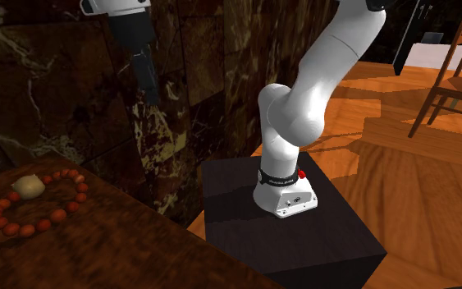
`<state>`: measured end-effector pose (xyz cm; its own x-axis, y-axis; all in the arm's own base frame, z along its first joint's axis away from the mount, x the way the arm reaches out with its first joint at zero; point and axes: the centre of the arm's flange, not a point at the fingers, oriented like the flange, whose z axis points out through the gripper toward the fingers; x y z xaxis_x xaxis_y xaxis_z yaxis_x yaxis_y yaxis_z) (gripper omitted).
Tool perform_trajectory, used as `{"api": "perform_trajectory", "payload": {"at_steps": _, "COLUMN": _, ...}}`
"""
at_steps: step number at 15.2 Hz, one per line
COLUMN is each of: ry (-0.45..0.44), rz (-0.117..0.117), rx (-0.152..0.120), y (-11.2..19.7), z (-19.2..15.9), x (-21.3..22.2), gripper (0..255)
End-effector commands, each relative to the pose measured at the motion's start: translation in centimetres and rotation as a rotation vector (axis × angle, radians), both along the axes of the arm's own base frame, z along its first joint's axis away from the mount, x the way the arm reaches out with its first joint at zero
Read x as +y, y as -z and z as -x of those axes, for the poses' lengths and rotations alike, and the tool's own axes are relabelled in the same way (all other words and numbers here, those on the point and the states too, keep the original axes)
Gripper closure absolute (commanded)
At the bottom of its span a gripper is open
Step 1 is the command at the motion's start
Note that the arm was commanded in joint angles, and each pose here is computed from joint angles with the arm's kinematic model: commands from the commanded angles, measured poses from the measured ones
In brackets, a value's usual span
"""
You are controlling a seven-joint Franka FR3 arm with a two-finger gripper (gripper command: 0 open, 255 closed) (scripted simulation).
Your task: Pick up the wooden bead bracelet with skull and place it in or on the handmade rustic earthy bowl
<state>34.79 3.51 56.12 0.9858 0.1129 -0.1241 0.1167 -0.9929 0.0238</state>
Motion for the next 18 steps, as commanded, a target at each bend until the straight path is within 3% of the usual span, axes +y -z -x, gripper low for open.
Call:
{"api": "perform_trajectory", "payload": {"at_steps": 1, "ry": -0.001, "rz": -0.018, "rx": 0.003, "y": 0.0, "z": -1.5, "x": 2.3, "gripper": 0}}
{"api": "perform_trajectory", "payload": {"at_steps": 16, "ry": -0.013, "rz": -0.141, "rx": 0.026, "y": 0.6, "z": -14.6, "x": 15.6, "gripper": 0}}
{"api": "perform_trajectory", "payload": {"at_steps": 18, "ry": -0.013, "rz": -0.144, "rx": 0.026, "y": 1.1, "z": -14.8, "x": 16.0, "gripper": 0}}
